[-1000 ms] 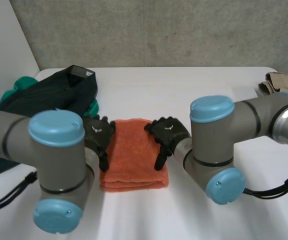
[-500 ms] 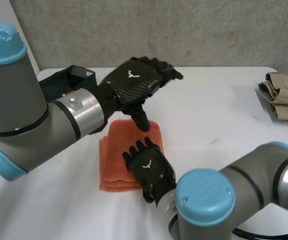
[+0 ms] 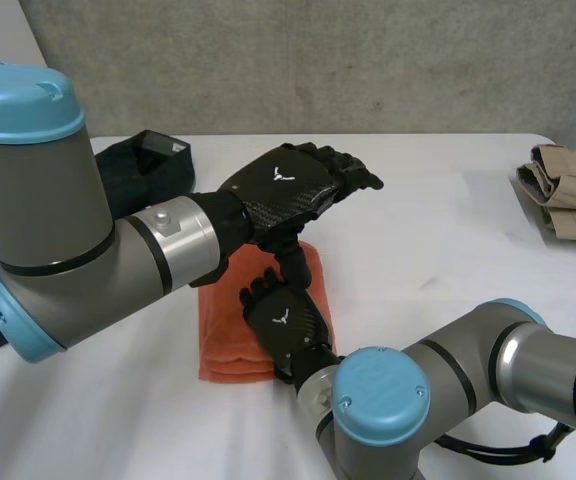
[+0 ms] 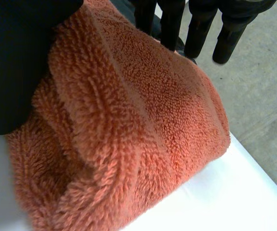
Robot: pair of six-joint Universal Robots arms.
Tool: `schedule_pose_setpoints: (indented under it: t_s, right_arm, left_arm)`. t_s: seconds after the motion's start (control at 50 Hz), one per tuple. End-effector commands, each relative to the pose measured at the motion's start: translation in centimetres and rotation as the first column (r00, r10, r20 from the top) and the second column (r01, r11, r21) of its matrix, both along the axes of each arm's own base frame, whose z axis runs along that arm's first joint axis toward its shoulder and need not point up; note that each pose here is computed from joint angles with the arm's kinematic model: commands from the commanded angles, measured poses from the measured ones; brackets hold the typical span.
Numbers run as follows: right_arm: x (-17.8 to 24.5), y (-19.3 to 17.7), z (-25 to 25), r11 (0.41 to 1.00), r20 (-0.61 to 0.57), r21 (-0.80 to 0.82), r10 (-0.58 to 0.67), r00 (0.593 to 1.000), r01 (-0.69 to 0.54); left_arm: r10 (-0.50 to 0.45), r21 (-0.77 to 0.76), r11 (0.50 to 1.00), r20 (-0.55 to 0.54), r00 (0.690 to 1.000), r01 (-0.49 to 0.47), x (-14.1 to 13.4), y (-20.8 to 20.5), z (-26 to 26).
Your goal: Fold the laundry.
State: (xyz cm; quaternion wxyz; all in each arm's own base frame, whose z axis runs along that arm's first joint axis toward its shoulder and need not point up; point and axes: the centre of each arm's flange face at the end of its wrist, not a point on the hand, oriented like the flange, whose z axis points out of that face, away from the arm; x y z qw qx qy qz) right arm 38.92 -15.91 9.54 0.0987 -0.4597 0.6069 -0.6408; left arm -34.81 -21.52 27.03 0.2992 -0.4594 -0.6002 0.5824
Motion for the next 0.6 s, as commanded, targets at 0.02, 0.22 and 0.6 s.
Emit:
schedule_pose_setpoints:
  t_s: [0.02,0.22,0.6]
  right_arm:
    - [0.5,-0.7,0.2,1.0,0.026,-0.019,-0.006,1.0,0.006]
    - [0.4,-2.5,1.2,0.998,0.065,-0.049,-0.037,0.997,0.04]
    - [-1.9,-5.6,2.2,0.994,0.019,-0.004,-0.105,0.994,0.105]
  left_arm:
    - [0.003,0.0,1.0,0.0,1.0,-0.003,0.1,-0.1,0.0]
    - [0.009,-0.01,1.0,-0.007,1.0,-0.009,0.2,-0.4,0.4]
    - [0.046,0.017,0.999,-0.037,0.998,-0.046,0.9,-1.4,1.0]
